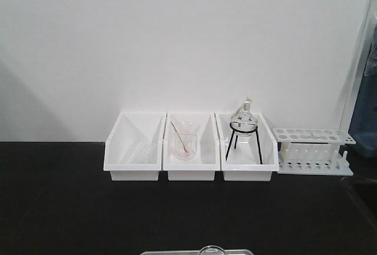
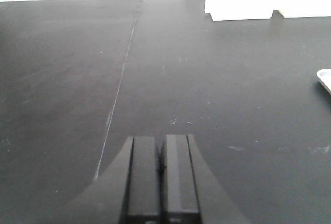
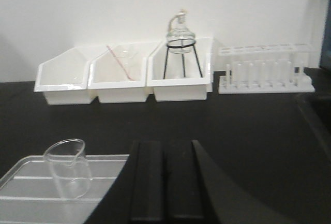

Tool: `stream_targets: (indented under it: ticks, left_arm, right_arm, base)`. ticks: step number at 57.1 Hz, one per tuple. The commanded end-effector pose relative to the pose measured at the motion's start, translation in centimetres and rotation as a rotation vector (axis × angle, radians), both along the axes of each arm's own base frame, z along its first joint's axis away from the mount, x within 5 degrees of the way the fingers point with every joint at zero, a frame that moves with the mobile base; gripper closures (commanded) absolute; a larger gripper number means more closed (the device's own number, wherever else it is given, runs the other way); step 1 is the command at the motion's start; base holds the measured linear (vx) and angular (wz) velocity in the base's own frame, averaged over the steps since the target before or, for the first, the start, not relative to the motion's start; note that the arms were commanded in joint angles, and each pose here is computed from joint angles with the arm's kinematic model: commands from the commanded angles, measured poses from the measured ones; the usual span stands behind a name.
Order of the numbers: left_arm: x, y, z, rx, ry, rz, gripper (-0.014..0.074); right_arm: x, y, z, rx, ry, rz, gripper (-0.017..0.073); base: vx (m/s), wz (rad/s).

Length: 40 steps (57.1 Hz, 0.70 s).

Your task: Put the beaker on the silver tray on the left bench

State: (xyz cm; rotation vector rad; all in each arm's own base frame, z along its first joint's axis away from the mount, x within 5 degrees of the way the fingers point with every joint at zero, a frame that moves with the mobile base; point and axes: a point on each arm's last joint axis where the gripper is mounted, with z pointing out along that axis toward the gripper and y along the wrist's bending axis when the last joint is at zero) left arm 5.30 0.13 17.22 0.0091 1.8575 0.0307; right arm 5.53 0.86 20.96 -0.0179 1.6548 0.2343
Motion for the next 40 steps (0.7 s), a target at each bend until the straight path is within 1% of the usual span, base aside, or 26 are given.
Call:
stream_targets:
  ticks: [1,6,9,15,40]
  left_arm:
    - [0.1,-0.1,-0.2,-0.005,-0.066,-0.008,0.0592]
    - [0.1,-0.1,-0.2,-0.005,-0.065,-0.008,0.0592]
    - [0.1,-0.1,-0.2,-0.005,-0.065,-0.008,0.0592]
    - [0.1,-0.1,-0.2,-0.005,-0.066,-0.008,0.0592]
    - [0.1,-0.1,-0.2,-0.005,-0.066,-0.008,0.0592]
  right_arm:
    - [-0.1,-0.3,0.0,0.064,-0.125,-0.059,0.0567]
    - [0.1,-0.5,-1.7,0.066,-0.071,-0.093,0.0567]
    - [0.1,-0.5,-1.9,0.038,-0.033,-0.096,0.0567]
    - [0.1,-0.5,-2.0,-0.003,-0.034,-0.096,0.0567]
    - [0.1,-0.5,-1.9,-0.004,-0.039,-0.096,0.0567]
  base:
    - [0.0,0.0]
    - [0.0,0.0]
    - [0.0,0.0]
    - [0.0,0.0]
    - [0.0,0.0]
